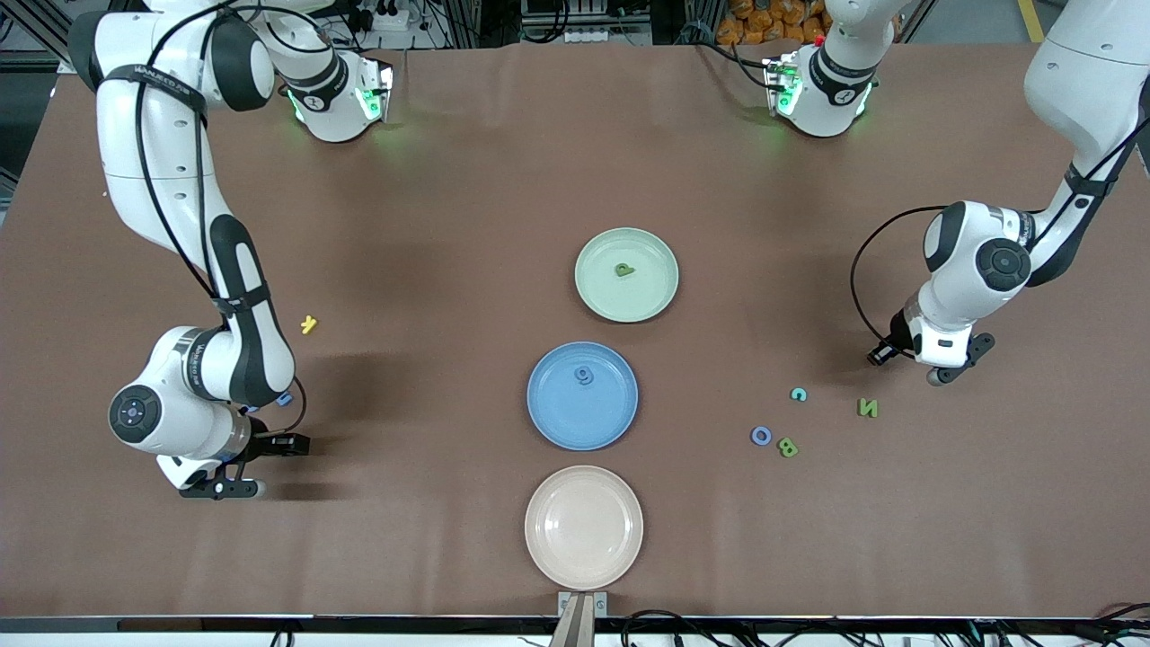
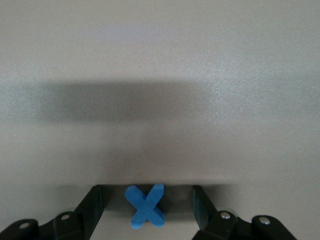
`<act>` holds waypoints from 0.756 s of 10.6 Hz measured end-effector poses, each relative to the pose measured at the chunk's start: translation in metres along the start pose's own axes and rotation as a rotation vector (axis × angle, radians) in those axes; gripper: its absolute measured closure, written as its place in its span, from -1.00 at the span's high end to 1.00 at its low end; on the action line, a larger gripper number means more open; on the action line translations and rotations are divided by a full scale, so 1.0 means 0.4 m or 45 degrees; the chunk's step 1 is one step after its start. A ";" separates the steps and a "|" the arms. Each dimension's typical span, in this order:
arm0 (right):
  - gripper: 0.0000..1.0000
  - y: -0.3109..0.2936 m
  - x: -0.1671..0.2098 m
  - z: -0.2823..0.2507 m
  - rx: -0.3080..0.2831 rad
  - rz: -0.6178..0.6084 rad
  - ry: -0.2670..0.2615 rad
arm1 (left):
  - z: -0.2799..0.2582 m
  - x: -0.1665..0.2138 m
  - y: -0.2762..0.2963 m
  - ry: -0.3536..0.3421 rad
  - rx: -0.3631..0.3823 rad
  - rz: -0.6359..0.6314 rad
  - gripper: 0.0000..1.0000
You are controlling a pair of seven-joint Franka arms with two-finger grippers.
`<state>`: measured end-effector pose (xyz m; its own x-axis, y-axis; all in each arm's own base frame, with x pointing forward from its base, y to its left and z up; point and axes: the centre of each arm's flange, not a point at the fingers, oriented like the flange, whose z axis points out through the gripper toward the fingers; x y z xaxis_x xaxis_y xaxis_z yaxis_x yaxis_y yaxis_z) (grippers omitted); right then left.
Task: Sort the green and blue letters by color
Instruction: 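Grasp the green n with the left gripper while the right gripper grasps the X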
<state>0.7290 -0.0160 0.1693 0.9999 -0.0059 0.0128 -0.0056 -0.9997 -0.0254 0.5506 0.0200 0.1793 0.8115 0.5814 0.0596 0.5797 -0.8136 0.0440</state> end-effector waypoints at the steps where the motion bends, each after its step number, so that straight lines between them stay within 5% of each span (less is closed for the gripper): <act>1: 0.49 0.001 0.000 -0.003 -0.001 0.001 0.004 | -0.006 -0.006 0.017 0.003 -0.012 0.014 -0.47; 8: 0.20 0.010 -0.002 -0.009 0.005 0.016 0.005 | -0.110 -0.132 0.257 0.006 -0.171 0.001 -0.47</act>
<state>0.7280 -0.0202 0.1727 0.9997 -0.0182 0.0166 -0.0177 -0.9994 -0.0295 0.5640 -0.0941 0.2248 0.8115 0.5807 0.0648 0.5633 -0.8070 0.1773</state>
